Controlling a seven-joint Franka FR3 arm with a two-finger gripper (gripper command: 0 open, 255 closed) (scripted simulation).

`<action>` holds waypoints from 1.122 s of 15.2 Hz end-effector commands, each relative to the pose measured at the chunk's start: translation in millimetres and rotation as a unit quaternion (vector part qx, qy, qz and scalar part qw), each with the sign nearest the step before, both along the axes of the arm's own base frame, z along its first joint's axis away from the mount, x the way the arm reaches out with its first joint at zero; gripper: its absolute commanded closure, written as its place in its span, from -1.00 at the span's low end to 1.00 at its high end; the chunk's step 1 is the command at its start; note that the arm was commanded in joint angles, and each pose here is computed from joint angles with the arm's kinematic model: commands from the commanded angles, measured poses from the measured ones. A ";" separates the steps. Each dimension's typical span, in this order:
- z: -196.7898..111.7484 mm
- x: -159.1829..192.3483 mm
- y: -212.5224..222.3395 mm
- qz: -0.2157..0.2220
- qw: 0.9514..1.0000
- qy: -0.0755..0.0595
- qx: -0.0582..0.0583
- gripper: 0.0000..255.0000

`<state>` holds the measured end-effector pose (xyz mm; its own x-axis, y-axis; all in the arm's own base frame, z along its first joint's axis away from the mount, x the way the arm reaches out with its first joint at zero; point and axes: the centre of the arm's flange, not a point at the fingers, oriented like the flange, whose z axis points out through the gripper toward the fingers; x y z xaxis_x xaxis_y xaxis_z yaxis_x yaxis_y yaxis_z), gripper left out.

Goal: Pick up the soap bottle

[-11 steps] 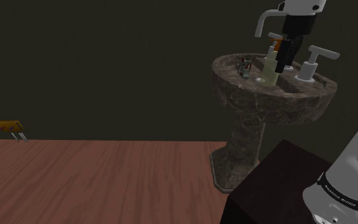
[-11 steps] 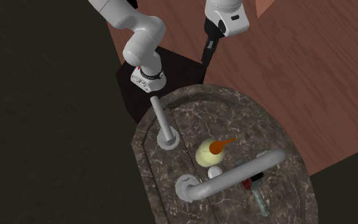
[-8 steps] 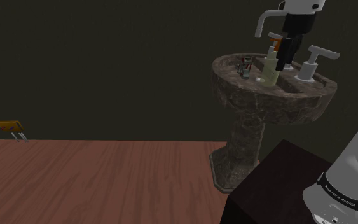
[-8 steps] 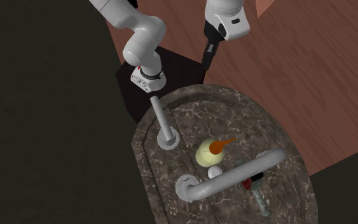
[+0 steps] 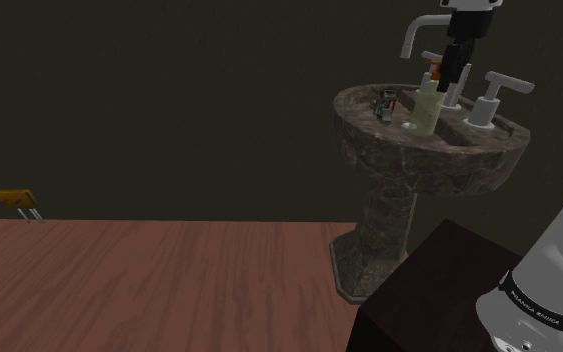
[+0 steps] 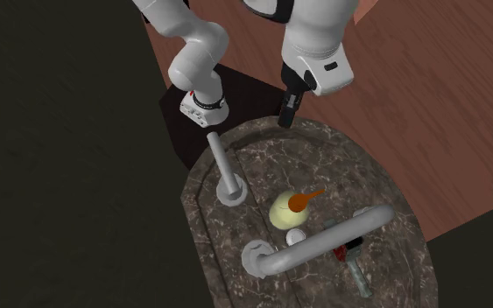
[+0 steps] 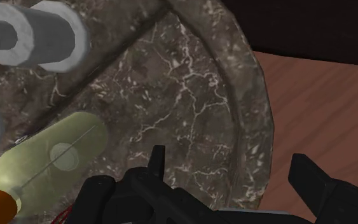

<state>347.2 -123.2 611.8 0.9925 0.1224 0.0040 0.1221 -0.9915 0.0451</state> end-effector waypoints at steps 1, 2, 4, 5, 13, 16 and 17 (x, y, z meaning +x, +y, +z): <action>1.6 12.5 -25.6 0.004 1.000 -0.001 -0.002 -1.00; 3.6 17.7 -37.3 0.005 1.000 -0.002 -0.002 -1.00; 7.7 28.2 -60.6 0.008 1.000 -0.004 -0.003 -1.00; 9.7 33.5 -72.2 0.009 1.000 -0.005 -0.004 -1.00; 26.9 76.9 -164.8 0.021 1.000 -0.011 -0.008 -1.00; 31.7 88.8 -189.2 0.024 1.000 -0.012 -0.009 -1.00; 26.4 88.8 -189.2 0.024 1.000 -0.012 -0.009 -1.00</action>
<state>433.7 -308.9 641.7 0.9854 0.1684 0.0253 0.1665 -0.9839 0.0652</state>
